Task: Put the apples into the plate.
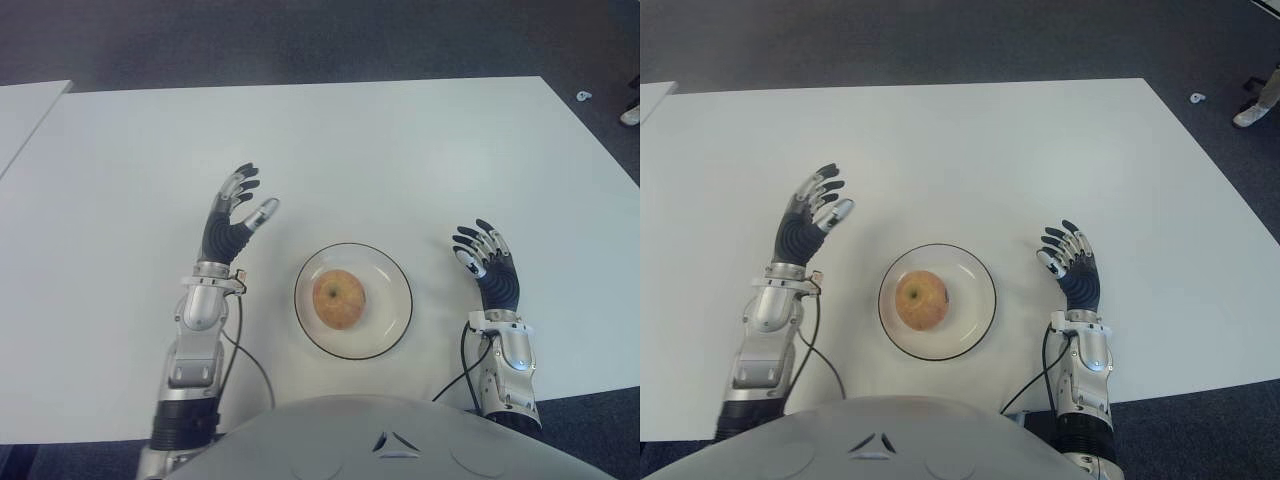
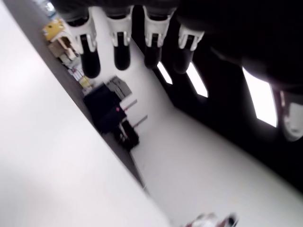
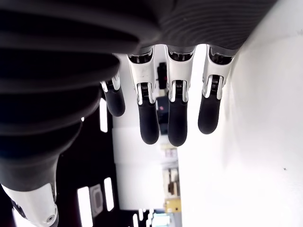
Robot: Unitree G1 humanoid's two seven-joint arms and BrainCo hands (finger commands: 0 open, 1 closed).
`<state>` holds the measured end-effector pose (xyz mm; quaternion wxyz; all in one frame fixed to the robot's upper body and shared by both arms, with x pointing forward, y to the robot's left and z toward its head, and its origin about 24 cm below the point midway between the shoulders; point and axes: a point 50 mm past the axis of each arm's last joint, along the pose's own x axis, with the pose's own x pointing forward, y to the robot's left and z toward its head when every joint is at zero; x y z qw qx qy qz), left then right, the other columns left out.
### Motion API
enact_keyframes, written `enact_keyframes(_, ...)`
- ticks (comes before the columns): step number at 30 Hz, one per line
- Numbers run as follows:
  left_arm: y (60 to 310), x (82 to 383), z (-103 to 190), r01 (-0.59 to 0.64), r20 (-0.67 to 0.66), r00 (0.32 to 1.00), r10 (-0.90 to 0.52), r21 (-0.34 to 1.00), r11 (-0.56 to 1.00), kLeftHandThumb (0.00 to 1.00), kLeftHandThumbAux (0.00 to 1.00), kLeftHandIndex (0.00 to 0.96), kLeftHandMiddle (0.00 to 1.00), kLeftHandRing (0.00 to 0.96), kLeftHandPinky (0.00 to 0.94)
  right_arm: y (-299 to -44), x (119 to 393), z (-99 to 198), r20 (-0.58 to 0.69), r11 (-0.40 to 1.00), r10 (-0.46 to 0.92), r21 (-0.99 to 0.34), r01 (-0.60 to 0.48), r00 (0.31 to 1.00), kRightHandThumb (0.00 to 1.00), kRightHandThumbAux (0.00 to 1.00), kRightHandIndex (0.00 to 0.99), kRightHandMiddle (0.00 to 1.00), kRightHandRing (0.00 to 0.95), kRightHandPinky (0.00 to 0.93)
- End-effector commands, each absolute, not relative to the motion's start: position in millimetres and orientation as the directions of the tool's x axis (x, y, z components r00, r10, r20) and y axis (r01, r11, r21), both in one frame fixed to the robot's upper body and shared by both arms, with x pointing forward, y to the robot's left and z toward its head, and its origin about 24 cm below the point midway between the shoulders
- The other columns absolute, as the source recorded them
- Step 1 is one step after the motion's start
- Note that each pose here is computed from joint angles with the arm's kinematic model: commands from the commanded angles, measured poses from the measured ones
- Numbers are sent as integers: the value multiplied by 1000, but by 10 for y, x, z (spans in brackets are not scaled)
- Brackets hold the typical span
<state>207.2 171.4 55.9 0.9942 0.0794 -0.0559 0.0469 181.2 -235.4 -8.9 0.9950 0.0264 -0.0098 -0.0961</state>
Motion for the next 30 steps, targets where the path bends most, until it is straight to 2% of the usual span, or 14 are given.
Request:
enact_keyframes(1, 1754, 1993, 403, -173, 27, 985, 171, 50, 984, 141, 501, 200, 174, 175, 211, -2349, 1734, -242, -73, 977, -201, 63, 206, 977, 708, 682, 153, 297, 291, 308)
enact_keyframes(8, 1759, 1935, 385, -198, 4, 980, 198, 19, 980, 121, 518, 168, 165, 162, 195, -2358, 1712, -265, -79, 979, -189, 57, 194, 979, 684, 679, 148, 289, 289, 328)
enact_keyframes(19, 1747, 1856, 238, -251, -55, 966, 251, 9, 968, 90, 516, 127, 178, 187, 227, -2376, 1729, -248, -79, 982, -174, 58, 179, 982, 701, 676, 151, 281, 287, 318)
enact_keyframes(25, 1657, 1870, 45, -271, -128, 955, 267, -8, 963, 84, 533, 132, 189, 205, 253, -2376, 1730, -238, -75, 983, -171, 49, 175, 982, 696, 677, 150, 281, 286, 327)
enact_keyframes(30, 1645, 1871, -247, -274, -208, 941, 265, -16, 961, 77, 544, 134, 192, 212, 245, -2353, 1724, -235, -71, 985, -163, 42, 167, 984, 698, 678, 152, 276, 285, 325)
